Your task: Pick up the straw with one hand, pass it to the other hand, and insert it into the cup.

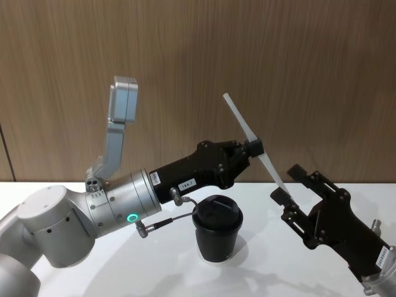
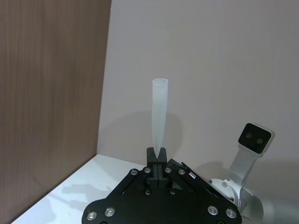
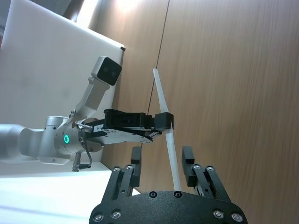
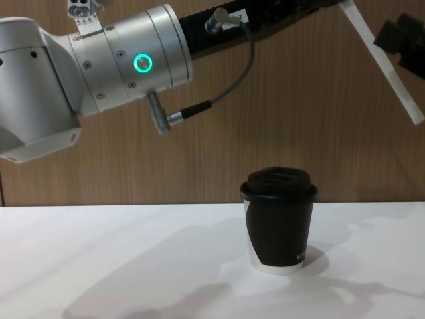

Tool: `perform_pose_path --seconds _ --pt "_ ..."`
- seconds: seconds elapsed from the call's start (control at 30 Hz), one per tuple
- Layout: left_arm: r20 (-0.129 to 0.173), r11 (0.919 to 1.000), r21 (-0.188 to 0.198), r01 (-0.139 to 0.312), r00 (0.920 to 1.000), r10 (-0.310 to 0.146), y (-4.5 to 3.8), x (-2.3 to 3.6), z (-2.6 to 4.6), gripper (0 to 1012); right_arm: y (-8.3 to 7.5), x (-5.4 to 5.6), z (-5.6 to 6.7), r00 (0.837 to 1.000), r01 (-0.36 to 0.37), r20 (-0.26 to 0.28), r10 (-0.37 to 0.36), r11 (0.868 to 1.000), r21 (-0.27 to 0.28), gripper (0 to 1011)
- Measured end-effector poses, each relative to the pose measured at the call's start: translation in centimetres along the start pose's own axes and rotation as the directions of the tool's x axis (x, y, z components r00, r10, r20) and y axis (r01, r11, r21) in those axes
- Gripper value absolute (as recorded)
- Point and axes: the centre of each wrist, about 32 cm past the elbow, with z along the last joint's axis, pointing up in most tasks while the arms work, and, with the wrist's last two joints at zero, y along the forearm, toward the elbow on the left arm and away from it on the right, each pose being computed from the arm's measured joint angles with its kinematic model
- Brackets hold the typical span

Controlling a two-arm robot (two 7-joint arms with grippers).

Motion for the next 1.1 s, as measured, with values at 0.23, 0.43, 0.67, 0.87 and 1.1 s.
perform_pose_path --seconds 0.23,0.43,0.67,0.87,1.1 --pt "0.010 0.9999 0.005 -0.010 0.9999 0.010 -0.05 -0.05 0.03 0 0.0 0.0 0.0 1.000 0.000 0.000 0.000 1.000 0.000 741" --pt "0.051 0.9984 0.029 -0.049 0.9976 0.048 0.01 -0.17 0.26 0 0.0 0.0 0.0 1.000 0.000 0.000 0.000 1.000 0.000 919" --pt "0.122 0.9912 0.059 -0.118 0.9864 0.111 0.10 -0.41 0.57 0 0.0 0.0 0.0 1.000 0.000 0.000 0.000 1.000 0.000 1001" --pt "0.196 0.9782 0.085 -0.190 0.9656 0.170 0.18 -0.76 0.92 0 0.0 0.0 0.0 1.000 0.000 0.000 0.000 1.000 0.000 1001" --pt "0.272 0.9593 0.122 -0.255 0.9381 0.214 0.34 -1.34 1.44 0 0.0 0.0 0.0 1.000 0.000 0.000 0.000 1.000 0.000 1001"
